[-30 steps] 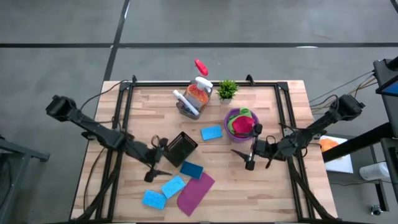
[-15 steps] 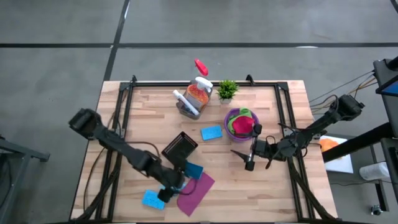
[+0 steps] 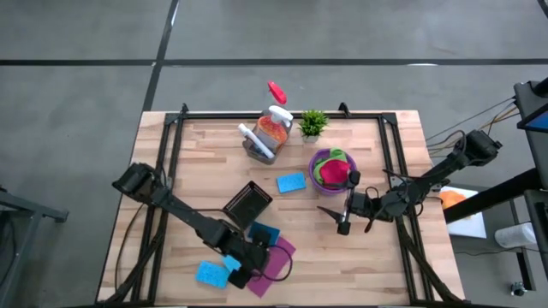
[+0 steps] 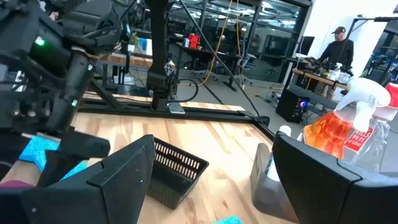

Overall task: Pick & Place Kitchen Items
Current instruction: Put the violet microfiber cloth into the violet bucket

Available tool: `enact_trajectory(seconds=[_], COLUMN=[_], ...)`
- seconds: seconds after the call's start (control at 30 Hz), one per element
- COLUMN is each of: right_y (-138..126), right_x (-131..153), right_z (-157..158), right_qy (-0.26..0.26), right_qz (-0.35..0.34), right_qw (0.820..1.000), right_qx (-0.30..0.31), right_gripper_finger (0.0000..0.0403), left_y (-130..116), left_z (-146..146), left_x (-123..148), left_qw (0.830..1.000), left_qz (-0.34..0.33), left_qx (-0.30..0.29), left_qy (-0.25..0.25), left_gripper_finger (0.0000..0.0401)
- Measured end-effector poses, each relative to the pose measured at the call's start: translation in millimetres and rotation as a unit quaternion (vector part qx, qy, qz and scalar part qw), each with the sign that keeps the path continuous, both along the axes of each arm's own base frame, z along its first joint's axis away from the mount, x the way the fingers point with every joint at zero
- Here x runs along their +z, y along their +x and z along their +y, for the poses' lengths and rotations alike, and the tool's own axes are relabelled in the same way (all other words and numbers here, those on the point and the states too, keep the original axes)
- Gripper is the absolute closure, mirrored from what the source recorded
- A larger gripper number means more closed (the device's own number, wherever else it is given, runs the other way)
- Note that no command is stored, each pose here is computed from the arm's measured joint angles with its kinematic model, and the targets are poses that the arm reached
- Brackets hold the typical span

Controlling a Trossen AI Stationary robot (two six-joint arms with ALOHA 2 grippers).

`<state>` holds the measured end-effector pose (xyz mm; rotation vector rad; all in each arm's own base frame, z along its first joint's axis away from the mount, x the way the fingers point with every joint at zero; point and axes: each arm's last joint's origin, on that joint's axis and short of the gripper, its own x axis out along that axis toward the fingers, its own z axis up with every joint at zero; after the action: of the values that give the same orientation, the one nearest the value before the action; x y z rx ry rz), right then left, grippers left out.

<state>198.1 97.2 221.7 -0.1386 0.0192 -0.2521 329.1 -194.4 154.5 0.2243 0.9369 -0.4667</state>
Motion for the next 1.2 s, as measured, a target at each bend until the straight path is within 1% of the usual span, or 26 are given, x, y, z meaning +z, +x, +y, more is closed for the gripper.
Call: enact_trajectory(seconds=[0.3, 0.43, 0.53, 0.63, 0.73, 0.83, 0.97, 1.0, 1.03, 1.13, 1.2], right_y=[-0.2, -0.4, -0.4, -0.4, -0.4, -0.4, -0.5, -0.5, -0.5, -0.7, -0.9], right_x=[-3.2, -3.8, -4.0, -4.0, -4.0, -4.0, -4.0, -4.0, -4.1, -4.8, -5.3], right_z=[0.5, 0.7, 0.7, 0.7, 0.7, 0.7, 0.8, 0.9, 0.9, 1.3, 2.0], right_qy=[0.007, 0.006, 0.005, 0.005, 0.003, 0.006, 0.014, 0.015, 0.015, 0.014, 0.014], right_qz=[0.011, 0.013, 0.014, 0.014, 0.014, 0.014, 0.012, 0.012, 0.012, 0.015, 0.017], right_qw=[1.0, 1.0, 1.0, 1.0, 1.0, 1.0, 1.0, 1.0, 1.0, 1.0, 1.0], right_qx=[0.003, 0.003, 0.003, 0.004, 0.004, 0.004, 0.004, 0.004, 0.004, 0.007, 0.014], right_gripper_finger=[0.0083, 0.0083, 0.0083, 0.0083, 0.0083, 0.0083, 0.0083, 0.0083, 0.0083, 0.0083, 0.0083], left_y=[5.6, 8.5, 8.8, 8.9, 8.8, 8.9, 9.6, 9.5, 9.6, 10.8, 13.1], left_z=[-2.2, -1.8, -1.3, -0.6, 0.3, 1.4, 4.6, 5.3, 6.6, 9.1, 10.8], left_x=[-33.4, -38.0, -38.5, -38.7, -39.0, -39.1, -37.8, -36.6, -35.8, -27.6, -16.4], left_qw=[0.997, 0.996, 0.995, 0.994, 0.994, 0.994, 0.993, 0.993, 0.992, 0.992, 0.992], left_qz=[0.051, 0.052, 0.05, 0.048, 0.047, 0.038, 0.024, 0.02, 0.016, -0.005, -0.029], left_qx=[0.051, 0.076, 0.088, 0.095, 0.099, 0.104, 0.109, 0.109, 0.111, 0.113, 0.113], left_qy=[-0.008, -0.015, -0.012, -0.008, -0.001, 0.014, 0.038, 0.043, 0.051, 0.058, 0.051], left_gripper_finger=[0.0065, 0.0068, 0.0087, 0.0129, 0.0189, 0.0261, 0.0369, 0.0383, 0.0388, 0.0389, 0.0391])
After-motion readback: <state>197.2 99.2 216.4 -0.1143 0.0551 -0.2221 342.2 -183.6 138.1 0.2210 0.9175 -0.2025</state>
